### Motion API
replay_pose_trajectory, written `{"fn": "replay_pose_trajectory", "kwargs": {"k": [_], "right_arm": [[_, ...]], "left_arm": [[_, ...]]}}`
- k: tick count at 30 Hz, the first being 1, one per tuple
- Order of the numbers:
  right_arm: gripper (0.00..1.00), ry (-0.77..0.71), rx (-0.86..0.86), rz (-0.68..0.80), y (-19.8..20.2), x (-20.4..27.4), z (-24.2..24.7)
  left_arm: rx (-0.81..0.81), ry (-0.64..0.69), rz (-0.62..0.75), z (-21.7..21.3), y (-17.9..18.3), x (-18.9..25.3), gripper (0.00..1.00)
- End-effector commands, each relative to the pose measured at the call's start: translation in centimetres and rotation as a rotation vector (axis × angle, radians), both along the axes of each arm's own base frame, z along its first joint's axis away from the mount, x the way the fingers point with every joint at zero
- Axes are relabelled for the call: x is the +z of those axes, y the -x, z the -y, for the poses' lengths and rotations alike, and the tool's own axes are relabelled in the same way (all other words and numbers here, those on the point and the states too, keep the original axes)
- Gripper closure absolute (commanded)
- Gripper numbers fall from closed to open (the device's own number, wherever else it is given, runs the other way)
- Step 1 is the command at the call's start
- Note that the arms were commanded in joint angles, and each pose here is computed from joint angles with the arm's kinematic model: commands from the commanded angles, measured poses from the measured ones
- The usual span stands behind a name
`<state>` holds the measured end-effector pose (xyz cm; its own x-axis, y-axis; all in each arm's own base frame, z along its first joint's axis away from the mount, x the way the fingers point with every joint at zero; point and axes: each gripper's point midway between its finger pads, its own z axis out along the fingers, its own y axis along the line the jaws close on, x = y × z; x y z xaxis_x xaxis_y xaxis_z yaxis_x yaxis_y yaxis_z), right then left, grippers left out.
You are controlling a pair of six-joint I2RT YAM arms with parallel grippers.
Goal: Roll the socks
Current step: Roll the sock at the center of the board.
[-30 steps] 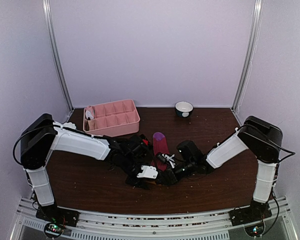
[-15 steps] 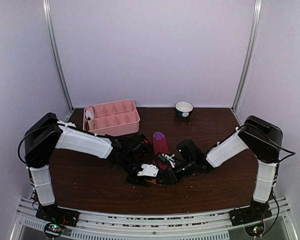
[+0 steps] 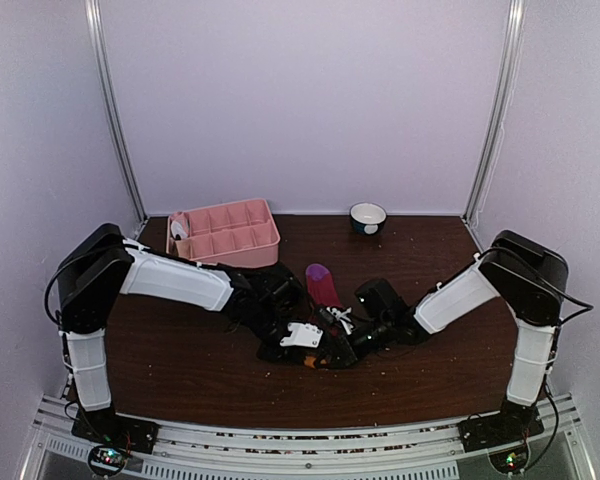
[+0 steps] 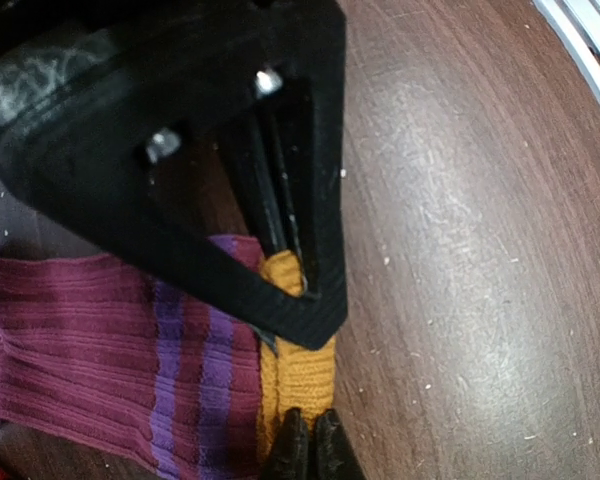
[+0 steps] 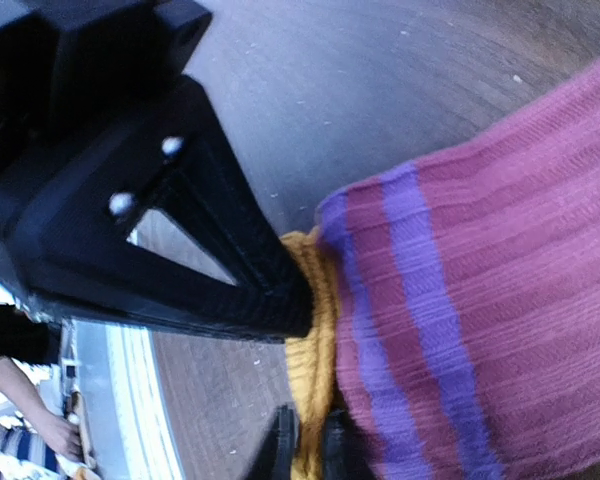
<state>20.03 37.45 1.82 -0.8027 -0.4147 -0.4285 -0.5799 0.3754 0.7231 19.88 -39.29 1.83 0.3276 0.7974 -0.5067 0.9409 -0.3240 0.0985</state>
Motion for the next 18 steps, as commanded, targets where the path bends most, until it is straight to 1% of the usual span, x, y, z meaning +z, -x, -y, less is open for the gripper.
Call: {"fn": "replay_pose_trajectory", "kwargs": {"k": [1, 2, 4, 7, 9, 14, 15, 16, 17, 18], "right_arm": [[0.79, 0.213, -0.079, -0.079, 1.4, -4.2, 4.2], [0.73, 0.210, -0.082, -0.060, 1.2, -4.0, 4.3], [0.70, 0.209, -0.085, -0.013, 0.9, -3.3, 4.5], [0.68, 0.220, -0.093, 0.082, 0.5, -2.4, 5.4], [0.66, 0.225, -0.110, 0.174, 0.0, -1.4, 6.3], [0.63, 0.215, -0.191, 0.365, -0.8, 0.4, 8.6], [0.57, 0.214, -0.211, 0.403, -0.9, 0.8, 9.1], [0.39, 0.209, -0.232, 0.452, -1.0, 1.4, 9.4], [0.05, 0.205, -0.244, 0.499, -0.9, 1.9, 9.8], [0.00, 0.212, -0.262, 0.557, -1.0, 2.6, 10.1]], "left_arm": [[0.000, -0.146, -0.098, -2.8, 1.7, -3.1, 0.98], [0.003, -0.156, -0.117, -2.9, 1.9, -3.1, 0.99], [0.006, -0.169, -0.168, -3.0, 2.6, -2.8, 0.99], [0.014, -0.171, -0.248, -3.0, 3.6, -2.0, 1.00], [0.025, -0.165, -0.303, -2.9, 4.1, -1.4, 1.00], [0.062, -0.163, -0.430, -3.1, 5.2, -0.5, 1.00], [0.066, -0.170, -0.457, -3.1, 5.5, -0.3, 1.00], [0.067, -0.173, -0.481, -3.1, 5.7, -0.1, 1.00], [0.070, -0.177, -0.510, -3.1, 6.1, 0.1, 1.00], [0.070, -0.179, -0.535, -3.1, 6.3, 0.4, 1.00]]}}
